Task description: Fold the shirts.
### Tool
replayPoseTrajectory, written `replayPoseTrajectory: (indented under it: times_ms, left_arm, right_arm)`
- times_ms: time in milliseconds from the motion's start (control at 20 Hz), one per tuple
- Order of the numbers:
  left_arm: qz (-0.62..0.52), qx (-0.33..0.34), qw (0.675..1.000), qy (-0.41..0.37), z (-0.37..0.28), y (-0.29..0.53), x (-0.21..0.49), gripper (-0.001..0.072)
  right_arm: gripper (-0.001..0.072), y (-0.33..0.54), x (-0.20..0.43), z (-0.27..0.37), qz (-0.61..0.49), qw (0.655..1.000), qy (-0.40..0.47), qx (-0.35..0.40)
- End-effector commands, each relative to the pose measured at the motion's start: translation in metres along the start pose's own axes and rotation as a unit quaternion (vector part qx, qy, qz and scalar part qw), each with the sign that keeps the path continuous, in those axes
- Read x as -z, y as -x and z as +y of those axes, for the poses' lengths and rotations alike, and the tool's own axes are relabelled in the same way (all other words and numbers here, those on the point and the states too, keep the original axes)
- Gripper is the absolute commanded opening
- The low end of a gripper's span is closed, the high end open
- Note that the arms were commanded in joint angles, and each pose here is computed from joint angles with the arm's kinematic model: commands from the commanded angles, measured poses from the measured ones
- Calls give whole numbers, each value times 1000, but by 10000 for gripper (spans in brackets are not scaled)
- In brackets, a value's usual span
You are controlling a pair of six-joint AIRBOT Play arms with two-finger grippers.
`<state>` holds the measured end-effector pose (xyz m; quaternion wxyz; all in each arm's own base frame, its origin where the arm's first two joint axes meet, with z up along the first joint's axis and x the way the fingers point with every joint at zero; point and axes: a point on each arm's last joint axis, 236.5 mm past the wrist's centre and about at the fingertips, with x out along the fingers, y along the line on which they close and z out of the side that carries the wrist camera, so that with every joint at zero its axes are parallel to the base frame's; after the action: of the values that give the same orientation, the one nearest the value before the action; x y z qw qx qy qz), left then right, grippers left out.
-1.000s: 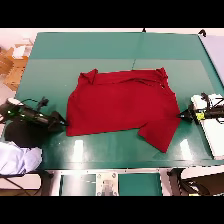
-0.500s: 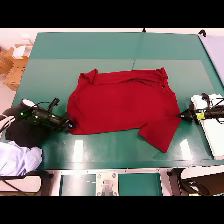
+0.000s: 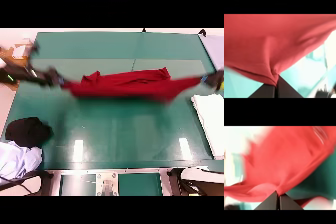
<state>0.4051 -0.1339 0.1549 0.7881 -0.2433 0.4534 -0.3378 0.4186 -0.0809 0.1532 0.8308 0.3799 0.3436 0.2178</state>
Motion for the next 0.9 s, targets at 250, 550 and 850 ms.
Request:
replayPoseTrajectory:
  times_ms: [250,550,850]
  left_arm:
    - [-414,55,818,-396,-369,283,-51,25]
    - [-436,-19,829,-349,-353,301,-23,25]
    - [-272,-68,939,-197,-198,188,-57,25]
  right_arm:
    - [17,210,-53,396,-411,832,366,-73]
    - [17,237,-26,428,-460,788,409,-21]
    - [17,146,-55,294,-339,890,304,7]
